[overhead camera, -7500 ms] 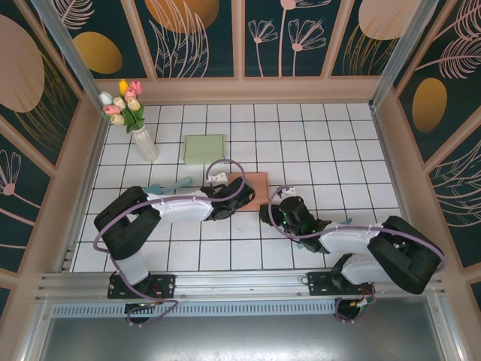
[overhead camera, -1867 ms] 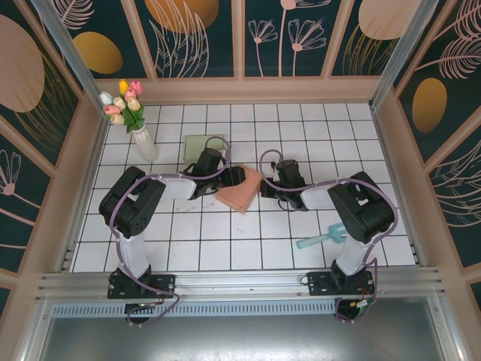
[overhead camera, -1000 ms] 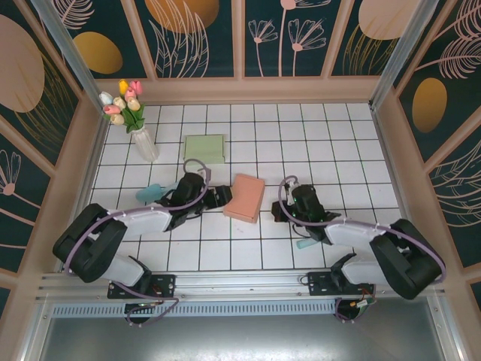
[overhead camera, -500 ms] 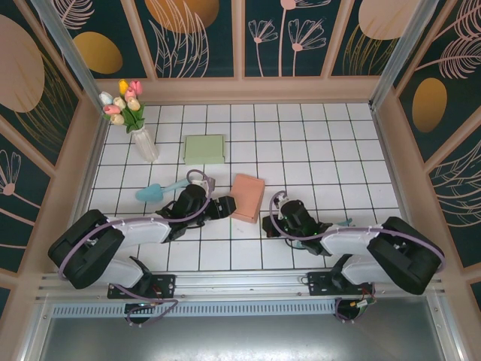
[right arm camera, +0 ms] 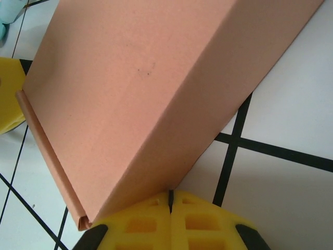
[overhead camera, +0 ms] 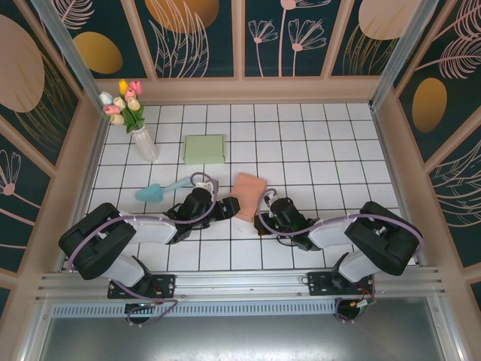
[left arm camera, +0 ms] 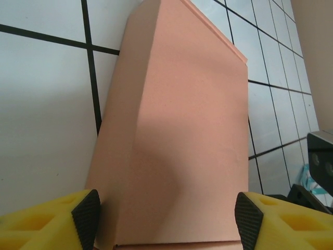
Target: Fold the paper box
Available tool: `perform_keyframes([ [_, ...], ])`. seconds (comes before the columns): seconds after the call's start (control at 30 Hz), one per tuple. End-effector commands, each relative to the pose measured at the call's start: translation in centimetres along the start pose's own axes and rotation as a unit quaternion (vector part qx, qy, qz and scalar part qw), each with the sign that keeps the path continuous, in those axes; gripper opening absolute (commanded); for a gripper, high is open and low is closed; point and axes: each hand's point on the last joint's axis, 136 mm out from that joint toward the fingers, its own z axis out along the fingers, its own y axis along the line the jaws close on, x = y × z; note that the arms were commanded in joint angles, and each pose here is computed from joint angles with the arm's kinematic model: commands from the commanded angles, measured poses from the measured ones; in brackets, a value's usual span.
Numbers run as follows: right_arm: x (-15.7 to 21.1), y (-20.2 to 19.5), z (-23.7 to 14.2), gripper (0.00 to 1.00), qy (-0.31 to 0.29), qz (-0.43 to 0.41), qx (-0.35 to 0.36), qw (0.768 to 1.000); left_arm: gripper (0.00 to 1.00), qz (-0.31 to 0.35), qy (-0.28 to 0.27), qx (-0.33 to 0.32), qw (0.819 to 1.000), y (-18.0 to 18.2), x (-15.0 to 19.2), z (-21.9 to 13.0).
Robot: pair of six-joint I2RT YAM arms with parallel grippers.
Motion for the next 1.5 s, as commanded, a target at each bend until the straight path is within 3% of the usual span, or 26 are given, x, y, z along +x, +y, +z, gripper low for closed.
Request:
perform_keyframes([
  [0.0,-3.1,5.5,0.5,0.0,-0.047,-0.001,-0.081,0.996,0.7,-0.013,0.036,0.093,0.995,-5.1,3.1,0.0],
  [0.17,-3.5,8.8,0.5,0.0,-0.074,-0.003,-0.111,0.991,0.71,-0.041,0.02,0.111,0.993,-6.5,3.0,-0.3],
  [0.3,-3.9,8.2,0.4,0.0,-0.108,0.007,-0.081,0.991,0.72,-0.023,-0.026,0.032,0.999,-4.7,0.3,0.1],
  [0.4,-3.7,6.0,0.7,0.0,-0.117,0.017,-0.036,0.992,0.72,-0.038,-0.049,0.018,0.998,-3.6,-2.7,-0.1],
  [0.5,-3.2,5.8,0.2,0.0,-0.125,0.03,-0.051,0.99,0.72,-0.029,-0.079,-0.029,0.996,-1.8,-5.6,-0.6],
  [0.67,-3.0,4.4,-0.5,0.15,-0.12,-0.001,0.004,0.993,0.75,-0.008,-0.124,-0.085,0.989,-0.6,-8.1,-2.6],
  [0.83,-3.9,3.6,-3.3,0.29,-0.134,-0.044,0.04,0.989,0.77,-0.02,-0.147,-0.116,0.982,1.5,-7.7,-5.1],
  [0.9,-5.0,3.5,-4.6,0.42,-0.144,-0.07,0.062,0.985,0.78,-0.034,-0.142,-0.102,0.984,1.8,-6.8,-5.6],
  [0.97,-7.1,3.0,-5.8,0.62,-0.161,-0.102,0.105,0.976,0.78,-0.059,-0.137,-0.084,0.985,2.2,-5.4,-5.8],
  [1.03,-9.4,2.3,-6.4,0.71,-0.166,-0.122,0.136,0.969,0.78,-0.065,-0.132,-0.065,0.987,1.8,-4.3,-5.8],
  [1.27,-15.3,0.8,-4.7,0.72,-0.133,-0.123,0.081,0.98,0.77,-0.076,-0.104,-0.015,0.992,-1.2,-2.2,-3.9],
  [1.47,-17.2,0.0,-1.2,0.72,-0.083,-0.125,0.038,0.988,0.76,-0.083,-0.072,-0.012,0.994,-1.4,-1.1,-1.4],
])
